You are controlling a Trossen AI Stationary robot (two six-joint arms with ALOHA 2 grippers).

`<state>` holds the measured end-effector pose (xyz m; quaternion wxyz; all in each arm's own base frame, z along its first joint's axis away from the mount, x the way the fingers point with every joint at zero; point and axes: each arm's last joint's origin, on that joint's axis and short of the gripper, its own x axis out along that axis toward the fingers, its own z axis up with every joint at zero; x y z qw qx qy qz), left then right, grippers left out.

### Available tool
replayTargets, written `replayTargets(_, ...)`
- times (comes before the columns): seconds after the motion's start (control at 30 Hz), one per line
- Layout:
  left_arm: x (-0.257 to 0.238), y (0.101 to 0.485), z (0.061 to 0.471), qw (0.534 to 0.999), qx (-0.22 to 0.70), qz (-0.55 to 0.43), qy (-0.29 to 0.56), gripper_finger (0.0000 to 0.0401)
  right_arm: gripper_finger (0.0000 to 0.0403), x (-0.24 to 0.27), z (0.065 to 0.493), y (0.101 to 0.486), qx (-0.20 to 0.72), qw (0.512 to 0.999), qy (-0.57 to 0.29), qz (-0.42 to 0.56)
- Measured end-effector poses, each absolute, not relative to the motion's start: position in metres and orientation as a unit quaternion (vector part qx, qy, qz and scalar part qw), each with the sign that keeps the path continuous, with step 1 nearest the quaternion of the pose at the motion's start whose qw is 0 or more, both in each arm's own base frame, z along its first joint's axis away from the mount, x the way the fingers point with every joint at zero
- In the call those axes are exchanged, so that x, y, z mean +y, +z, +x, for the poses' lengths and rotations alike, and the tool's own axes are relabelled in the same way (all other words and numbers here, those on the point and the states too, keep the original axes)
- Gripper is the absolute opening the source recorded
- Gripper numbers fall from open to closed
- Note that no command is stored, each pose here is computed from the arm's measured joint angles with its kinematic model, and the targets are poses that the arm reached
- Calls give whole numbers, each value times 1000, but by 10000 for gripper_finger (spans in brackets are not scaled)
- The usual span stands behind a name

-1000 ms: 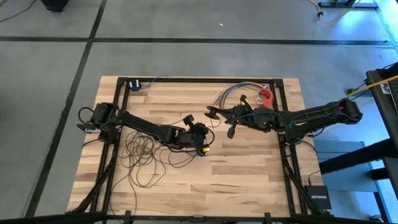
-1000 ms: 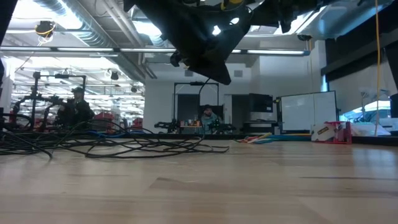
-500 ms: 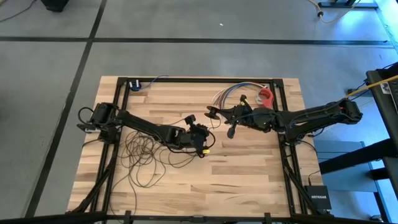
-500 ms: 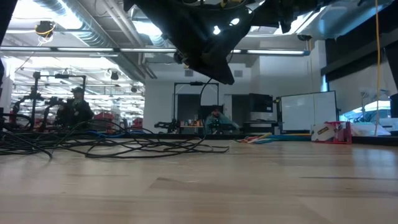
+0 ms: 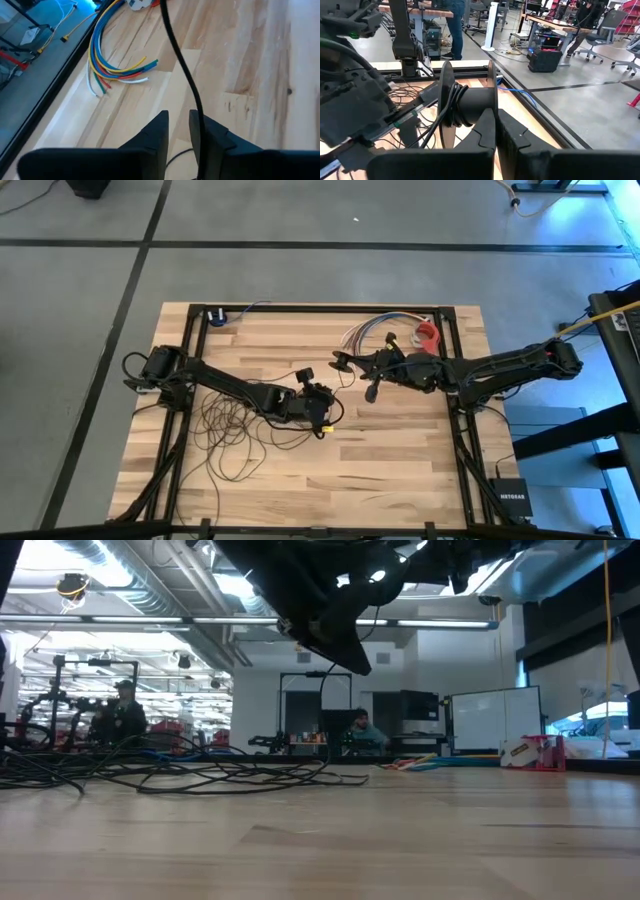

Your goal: Coiling cords

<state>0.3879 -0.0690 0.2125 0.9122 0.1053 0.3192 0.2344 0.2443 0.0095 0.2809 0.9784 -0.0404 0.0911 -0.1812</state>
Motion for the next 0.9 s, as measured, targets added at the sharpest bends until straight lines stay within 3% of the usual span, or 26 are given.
replayTargets(0.9,-85,213,383,915,321,110,217,45,2,10,244,281,91,979,-177,-40)
